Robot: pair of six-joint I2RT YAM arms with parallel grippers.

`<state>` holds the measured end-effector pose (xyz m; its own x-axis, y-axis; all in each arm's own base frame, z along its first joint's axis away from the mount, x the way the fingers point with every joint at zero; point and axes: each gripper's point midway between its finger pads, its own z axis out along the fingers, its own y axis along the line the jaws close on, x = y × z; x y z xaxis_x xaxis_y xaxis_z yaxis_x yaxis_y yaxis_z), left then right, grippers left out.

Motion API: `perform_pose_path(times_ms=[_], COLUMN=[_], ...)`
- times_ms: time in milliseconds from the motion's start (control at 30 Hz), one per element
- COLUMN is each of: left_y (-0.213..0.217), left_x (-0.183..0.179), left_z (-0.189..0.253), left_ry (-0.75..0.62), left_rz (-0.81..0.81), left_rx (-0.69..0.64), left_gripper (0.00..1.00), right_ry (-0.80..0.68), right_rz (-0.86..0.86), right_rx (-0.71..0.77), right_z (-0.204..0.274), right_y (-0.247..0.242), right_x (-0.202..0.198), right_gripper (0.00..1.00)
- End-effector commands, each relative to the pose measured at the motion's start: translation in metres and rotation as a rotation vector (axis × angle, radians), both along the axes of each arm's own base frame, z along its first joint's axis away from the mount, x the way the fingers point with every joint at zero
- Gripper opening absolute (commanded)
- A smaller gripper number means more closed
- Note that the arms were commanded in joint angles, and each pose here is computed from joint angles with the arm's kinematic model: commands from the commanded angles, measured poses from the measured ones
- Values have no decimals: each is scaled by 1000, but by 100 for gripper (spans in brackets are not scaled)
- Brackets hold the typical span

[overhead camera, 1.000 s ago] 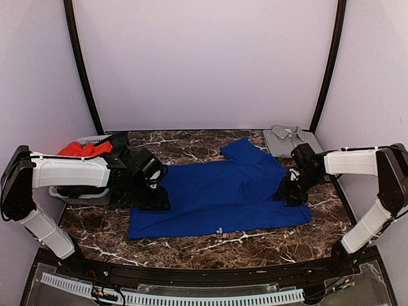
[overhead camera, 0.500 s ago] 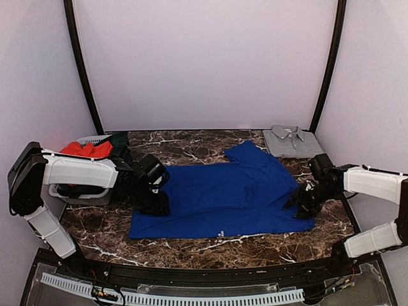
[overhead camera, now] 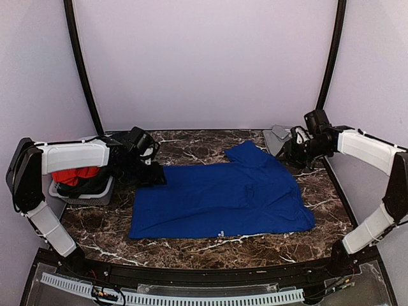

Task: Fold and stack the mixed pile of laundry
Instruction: Move the 1/3-folded T-shirt to the center of the board, then pick up the 1/3-folded T-shirt from the center of the board.

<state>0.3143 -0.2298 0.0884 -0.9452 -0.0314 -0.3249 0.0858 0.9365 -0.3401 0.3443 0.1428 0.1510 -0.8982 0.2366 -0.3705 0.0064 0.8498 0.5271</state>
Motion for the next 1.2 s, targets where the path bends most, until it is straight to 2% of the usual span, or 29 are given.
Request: perform_pose_path(times_ms=[0, 233, 467, 633, 800, 1167], left_y=[2, 1, 10, 13, 15, 20], left_x=[46, 84, 94, 95, 98, 102], left_z=[44, 54, 45, 41, 34, 32], left_ry=[-137, -175, -164, -158, -152, -147], left_rz=[-2, 4, 38, 41, 40, 43], left_rx=[-47, -22, -14, -7, 20, 39], left_gripper=[55, 54, 54, 53, 53, 53], right_ry=[-173, -249, -188, -127, -85, -26], right_rz=[107, 151, 183, 151, 143, 142], right_rx=[-154, -251, -339, -441, -520, -573], right_z=[15, 10, -35, -56, -68, -88], right_y=[-2, 10, 21, 7, -10, -22], right_x=[65, 149, 198, 198, 181, 172], right_gripper=[47, 41, 33, 32, 31, 30])
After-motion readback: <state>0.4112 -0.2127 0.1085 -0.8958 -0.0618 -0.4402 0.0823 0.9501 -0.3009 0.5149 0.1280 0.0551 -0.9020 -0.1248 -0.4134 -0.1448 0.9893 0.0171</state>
